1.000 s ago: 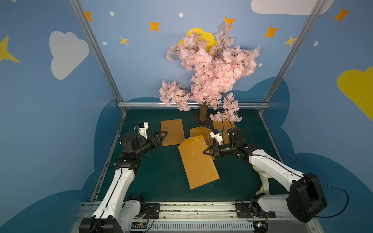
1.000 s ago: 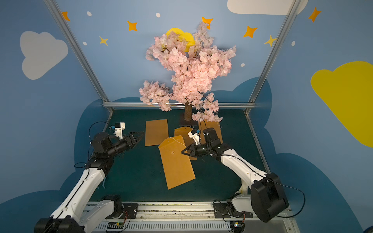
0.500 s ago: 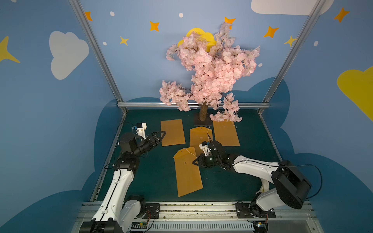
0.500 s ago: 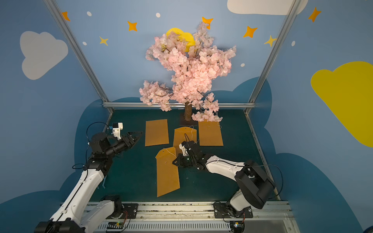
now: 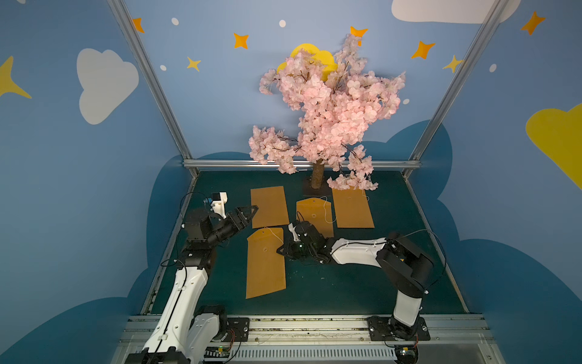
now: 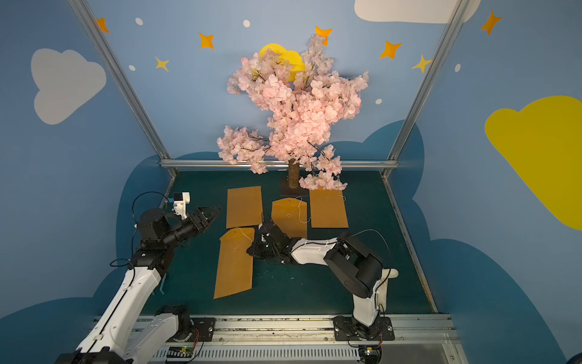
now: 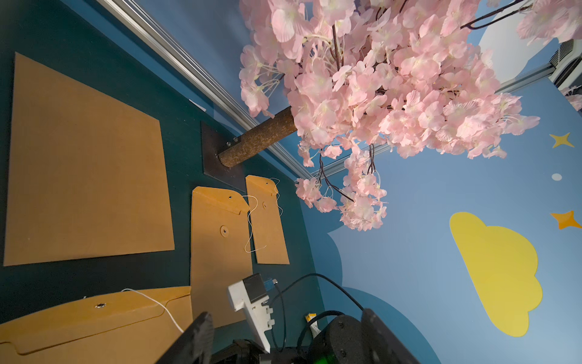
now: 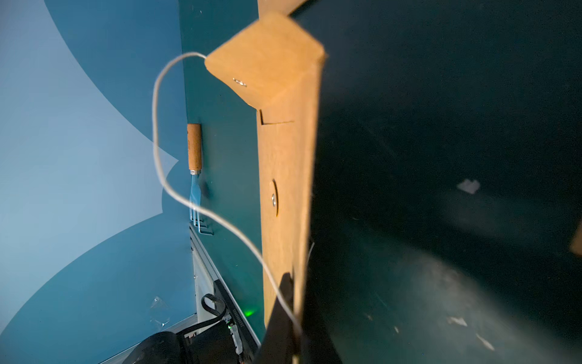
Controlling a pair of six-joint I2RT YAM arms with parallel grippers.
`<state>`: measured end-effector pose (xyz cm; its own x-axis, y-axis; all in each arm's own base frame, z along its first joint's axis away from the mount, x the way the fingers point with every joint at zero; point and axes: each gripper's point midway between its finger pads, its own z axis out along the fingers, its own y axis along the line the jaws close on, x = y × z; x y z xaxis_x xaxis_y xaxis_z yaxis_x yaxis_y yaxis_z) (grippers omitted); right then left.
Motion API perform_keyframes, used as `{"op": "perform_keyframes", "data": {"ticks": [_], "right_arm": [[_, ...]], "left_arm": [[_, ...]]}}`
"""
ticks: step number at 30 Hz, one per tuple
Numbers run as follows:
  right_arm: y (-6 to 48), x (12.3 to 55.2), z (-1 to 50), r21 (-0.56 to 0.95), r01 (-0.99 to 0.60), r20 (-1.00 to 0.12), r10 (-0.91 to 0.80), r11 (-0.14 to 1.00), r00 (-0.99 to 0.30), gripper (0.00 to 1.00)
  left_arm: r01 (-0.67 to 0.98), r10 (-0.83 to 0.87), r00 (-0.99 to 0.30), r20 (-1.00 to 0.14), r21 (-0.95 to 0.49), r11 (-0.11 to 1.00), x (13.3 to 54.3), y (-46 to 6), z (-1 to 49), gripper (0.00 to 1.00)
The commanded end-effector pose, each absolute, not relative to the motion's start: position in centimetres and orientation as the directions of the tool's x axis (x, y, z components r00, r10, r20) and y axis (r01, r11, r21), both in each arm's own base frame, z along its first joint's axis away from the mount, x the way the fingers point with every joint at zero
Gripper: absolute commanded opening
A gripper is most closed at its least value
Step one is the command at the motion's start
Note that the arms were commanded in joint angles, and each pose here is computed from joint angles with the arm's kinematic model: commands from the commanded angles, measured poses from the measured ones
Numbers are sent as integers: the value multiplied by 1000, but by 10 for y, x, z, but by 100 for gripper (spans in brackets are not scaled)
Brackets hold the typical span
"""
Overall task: Open the file bag
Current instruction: Place the file bag at the center of the board.
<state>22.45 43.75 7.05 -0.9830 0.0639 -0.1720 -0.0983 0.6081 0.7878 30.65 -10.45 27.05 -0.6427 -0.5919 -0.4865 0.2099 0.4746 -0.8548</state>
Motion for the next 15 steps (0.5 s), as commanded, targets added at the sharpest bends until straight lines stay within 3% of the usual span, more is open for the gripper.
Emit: {"op": "perform_keyframes", "data": {"ticks": [1, 5, 12, 15], "right_arm": [[439, 224, 66, 777, -70, -157, 85, 626, -984, 0], [442, 220, 64, 773, -68, -140, 65, 631, -988, 1], [438, 214, 60, 747, -64, -130, 50, 661, -990, 28], [433, 211, 62, 724, -79, -139, 33, 685, -990, 34]], "left_arm": [[213, -583, -645, -495, -849, 484, 303, -104, 267, 73], [209, -584, -648, -488, -852, 480, 306, -104, 265, 73], [196, -591, -646, -483, -853, 483, 310, -102, 263, 73], [187, -595, -645, -480, -854, 486, 315, -101, 261, 74]]}}
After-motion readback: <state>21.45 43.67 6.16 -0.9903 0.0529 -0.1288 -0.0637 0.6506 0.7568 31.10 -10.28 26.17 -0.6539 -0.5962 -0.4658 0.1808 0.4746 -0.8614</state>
